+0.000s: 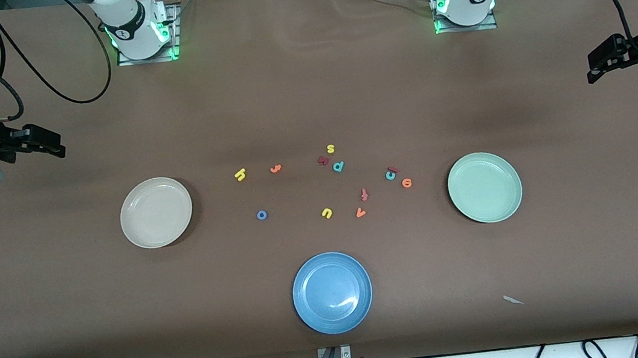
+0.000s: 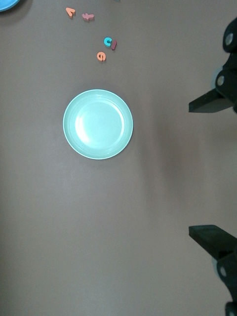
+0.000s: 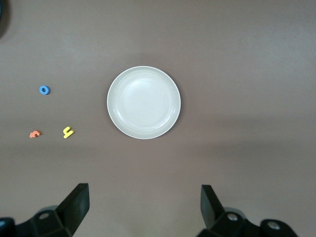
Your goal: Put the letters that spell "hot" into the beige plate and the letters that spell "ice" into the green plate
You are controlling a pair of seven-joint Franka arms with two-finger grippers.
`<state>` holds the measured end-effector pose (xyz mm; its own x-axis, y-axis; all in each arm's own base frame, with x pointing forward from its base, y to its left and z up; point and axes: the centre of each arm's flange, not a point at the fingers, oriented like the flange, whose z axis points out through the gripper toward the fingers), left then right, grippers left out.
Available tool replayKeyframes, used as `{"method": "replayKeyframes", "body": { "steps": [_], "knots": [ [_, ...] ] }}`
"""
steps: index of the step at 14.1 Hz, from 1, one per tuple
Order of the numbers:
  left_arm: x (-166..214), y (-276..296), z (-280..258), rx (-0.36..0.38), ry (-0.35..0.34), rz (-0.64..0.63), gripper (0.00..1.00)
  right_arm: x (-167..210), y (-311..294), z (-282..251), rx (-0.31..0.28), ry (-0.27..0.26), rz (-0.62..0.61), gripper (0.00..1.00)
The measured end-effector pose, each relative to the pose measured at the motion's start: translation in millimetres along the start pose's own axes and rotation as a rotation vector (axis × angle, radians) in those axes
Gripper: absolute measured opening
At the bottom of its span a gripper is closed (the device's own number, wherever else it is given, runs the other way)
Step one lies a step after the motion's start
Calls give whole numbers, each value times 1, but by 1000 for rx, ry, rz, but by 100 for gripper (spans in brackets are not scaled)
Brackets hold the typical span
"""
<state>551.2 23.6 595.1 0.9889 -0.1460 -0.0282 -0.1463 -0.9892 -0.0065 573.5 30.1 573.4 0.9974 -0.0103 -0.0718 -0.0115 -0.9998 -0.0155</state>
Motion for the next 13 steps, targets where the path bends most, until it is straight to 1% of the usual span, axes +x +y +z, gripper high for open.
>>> {"method": "replayKeyframes", "body": {
  "steps": [13],
  "knots": [
    [2, -8, 3, -1, -5, -14, 100, 0, 0, 0, 0, 0, 1, 100]
  ]
}}
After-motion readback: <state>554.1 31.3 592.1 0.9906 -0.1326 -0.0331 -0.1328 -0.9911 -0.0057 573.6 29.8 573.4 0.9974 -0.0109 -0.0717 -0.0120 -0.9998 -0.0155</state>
